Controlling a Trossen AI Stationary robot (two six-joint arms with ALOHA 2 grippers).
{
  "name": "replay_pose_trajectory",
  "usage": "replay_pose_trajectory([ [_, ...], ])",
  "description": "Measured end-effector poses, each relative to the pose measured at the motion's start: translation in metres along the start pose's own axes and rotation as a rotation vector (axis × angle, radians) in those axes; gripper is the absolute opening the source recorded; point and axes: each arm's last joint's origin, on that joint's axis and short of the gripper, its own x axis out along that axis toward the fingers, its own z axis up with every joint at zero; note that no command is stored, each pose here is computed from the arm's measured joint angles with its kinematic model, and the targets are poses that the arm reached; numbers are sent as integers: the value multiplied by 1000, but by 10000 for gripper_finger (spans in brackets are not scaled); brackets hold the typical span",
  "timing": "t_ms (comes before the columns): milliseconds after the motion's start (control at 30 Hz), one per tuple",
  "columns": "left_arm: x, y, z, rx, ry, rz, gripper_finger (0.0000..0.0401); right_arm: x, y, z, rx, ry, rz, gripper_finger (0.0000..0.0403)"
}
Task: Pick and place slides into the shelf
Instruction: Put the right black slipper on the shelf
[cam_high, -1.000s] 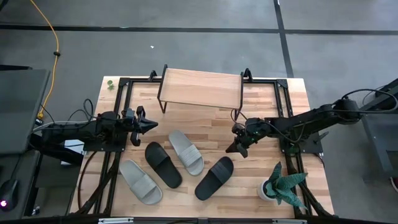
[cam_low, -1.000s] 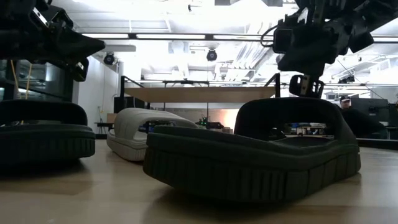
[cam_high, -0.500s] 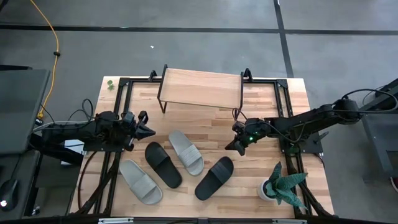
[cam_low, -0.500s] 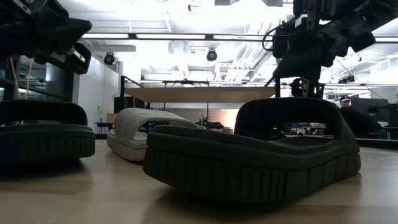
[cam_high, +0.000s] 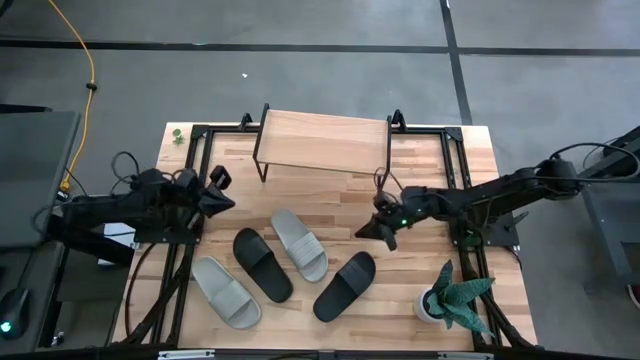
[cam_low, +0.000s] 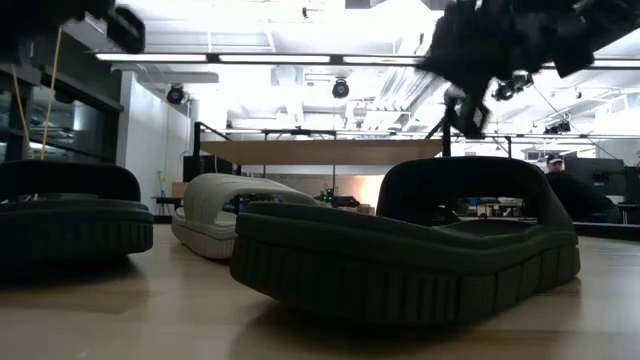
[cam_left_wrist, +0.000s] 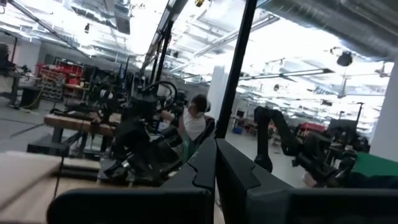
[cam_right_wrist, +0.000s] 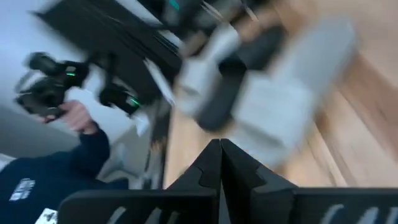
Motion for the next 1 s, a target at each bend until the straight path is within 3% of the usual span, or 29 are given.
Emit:
replay_pose_trajectory([
  [233,41,-8,65,47,202,63,1,-22,16,36,-253,-253,88,0],
  [367,73,-6,96,90,291,110,1,-43,32,64,-400,-358,61,0],
  [500,103,-1,114,170,344,115,1,-65,52,92,-529,-424,-35,0],
  [667,131,12,108,118,403,134,1,-76,70,113,-574,-404,-116,0],
  [867,151,29,81,-115,500,197,1,-73,74,120,-543,-374,-132,0],
  [1000,166,27,66,-155,541,117,1,-72,76,119,-541,-365,-124,0],
])
